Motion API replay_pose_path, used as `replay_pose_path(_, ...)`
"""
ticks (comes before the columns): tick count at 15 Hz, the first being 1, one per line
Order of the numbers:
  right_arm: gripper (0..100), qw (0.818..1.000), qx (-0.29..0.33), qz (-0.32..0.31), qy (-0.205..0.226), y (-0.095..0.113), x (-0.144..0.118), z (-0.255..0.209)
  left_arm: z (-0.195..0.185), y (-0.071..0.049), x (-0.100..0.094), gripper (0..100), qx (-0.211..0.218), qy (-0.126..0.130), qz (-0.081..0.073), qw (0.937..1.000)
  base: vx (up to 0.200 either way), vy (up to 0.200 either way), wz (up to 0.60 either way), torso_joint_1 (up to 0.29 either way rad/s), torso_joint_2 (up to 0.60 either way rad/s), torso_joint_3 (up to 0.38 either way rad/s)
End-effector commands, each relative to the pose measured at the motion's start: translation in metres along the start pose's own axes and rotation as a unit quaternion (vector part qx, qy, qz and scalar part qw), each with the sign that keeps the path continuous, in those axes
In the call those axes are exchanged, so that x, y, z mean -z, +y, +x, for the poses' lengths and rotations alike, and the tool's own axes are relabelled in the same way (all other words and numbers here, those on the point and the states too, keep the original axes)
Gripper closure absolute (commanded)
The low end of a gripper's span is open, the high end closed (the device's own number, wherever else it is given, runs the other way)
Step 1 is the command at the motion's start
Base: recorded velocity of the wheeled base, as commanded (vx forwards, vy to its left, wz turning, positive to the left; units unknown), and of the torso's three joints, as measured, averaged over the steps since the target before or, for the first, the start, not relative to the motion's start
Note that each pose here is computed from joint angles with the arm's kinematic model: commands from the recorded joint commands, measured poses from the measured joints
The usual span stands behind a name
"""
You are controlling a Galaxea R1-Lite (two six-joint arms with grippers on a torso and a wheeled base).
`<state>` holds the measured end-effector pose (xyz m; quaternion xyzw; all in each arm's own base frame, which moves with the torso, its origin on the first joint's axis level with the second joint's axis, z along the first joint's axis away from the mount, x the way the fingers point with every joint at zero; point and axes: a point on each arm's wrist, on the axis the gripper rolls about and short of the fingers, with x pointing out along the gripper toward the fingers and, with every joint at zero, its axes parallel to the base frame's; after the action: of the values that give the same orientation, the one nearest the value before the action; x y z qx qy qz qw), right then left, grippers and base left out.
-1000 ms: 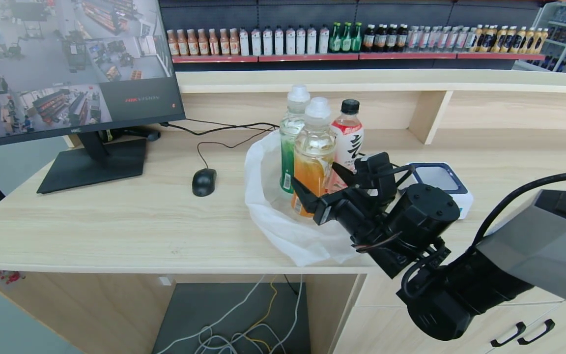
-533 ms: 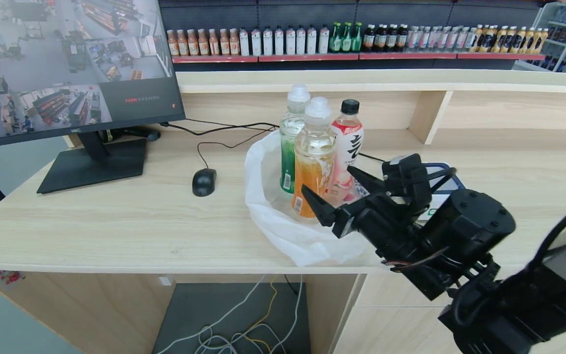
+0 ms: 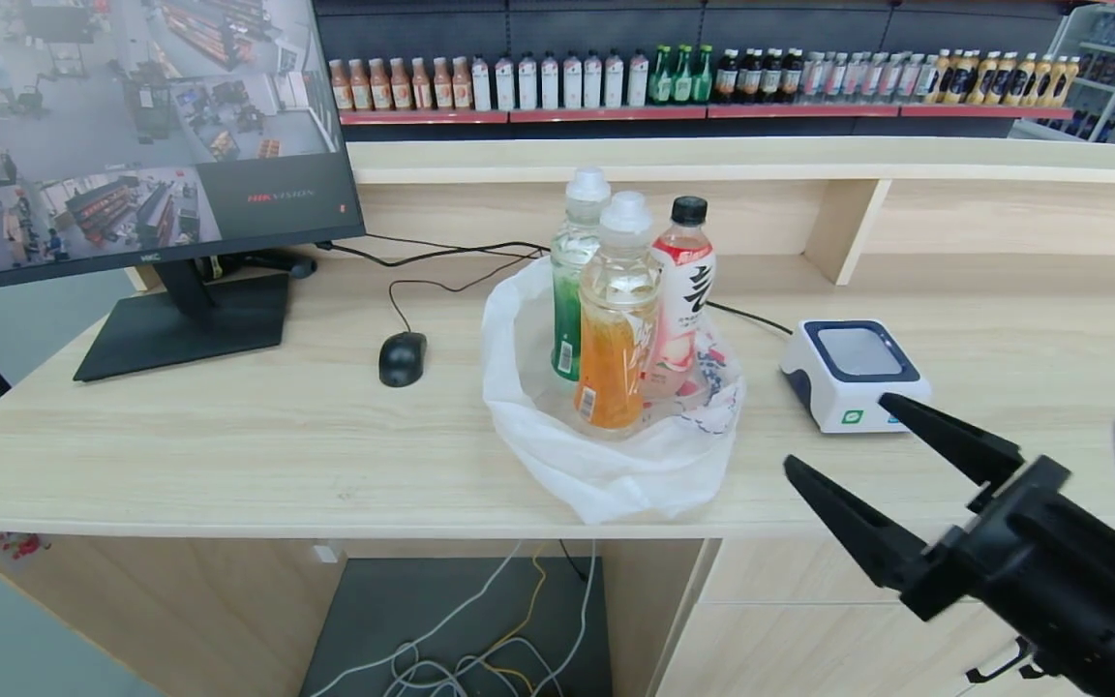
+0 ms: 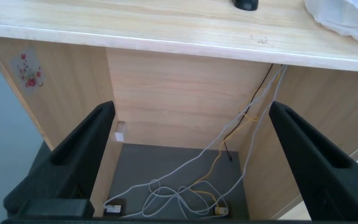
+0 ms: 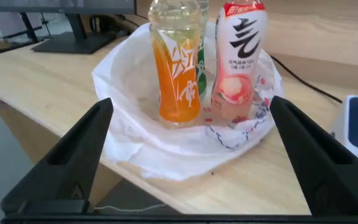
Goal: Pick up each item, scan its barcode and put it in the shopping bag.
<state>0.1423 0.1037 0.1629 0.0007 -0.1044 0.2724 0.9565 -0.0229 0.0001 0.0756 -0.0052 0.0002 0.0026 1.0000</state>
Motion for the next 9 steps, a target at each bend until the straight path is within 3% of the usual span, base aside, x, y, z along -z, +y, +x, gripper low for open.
replay_pose_path(1,0,0.999,0.026,-0.002,-0.046,-0.010,-0.020,-0.048,0.000,0.000,0.000,0,0.000,0.001,0.000,1.0000,0.000,0.000,0.00,0.000,0.00,0.000)
replay_pose_path(4,0,0.999,0.029,-0.003,-0.015,-0.013,-0.022,-0.073,0.000,0.000,0.000,0,-0.001,0.000,0.001,1.0000,0.000,0.000,0.00,0.000,0.00,0.000)
replay_pose_path(5,0,0.998,0.010,-0.003,0.064,-0.012,-0.007,-0.125,0.000,0.000,0.000,0,-0.001,0.000,0.001,1.0000,0.000,0.000,0.00,0.000,0.00,0.000)
replay_pose_path(6,0,0.995,-0.026,-0.011,0.091,-0.011,0.005,-0.152,0.000,0.000,0.000,0,-0.001,0.001,0.000,1.0000,0.000,0.000,0.00,0.000,0.00,0.000)
replay_pose_path(9,0,0.991,-0.052,-0.042,0.113,-0.011,0.037,-0.205,0.000,0.000,0.000,0,-0.001,0.001,-0.001,1.0000,0.000,0.000,0.00,0.000,0.00,0.000)
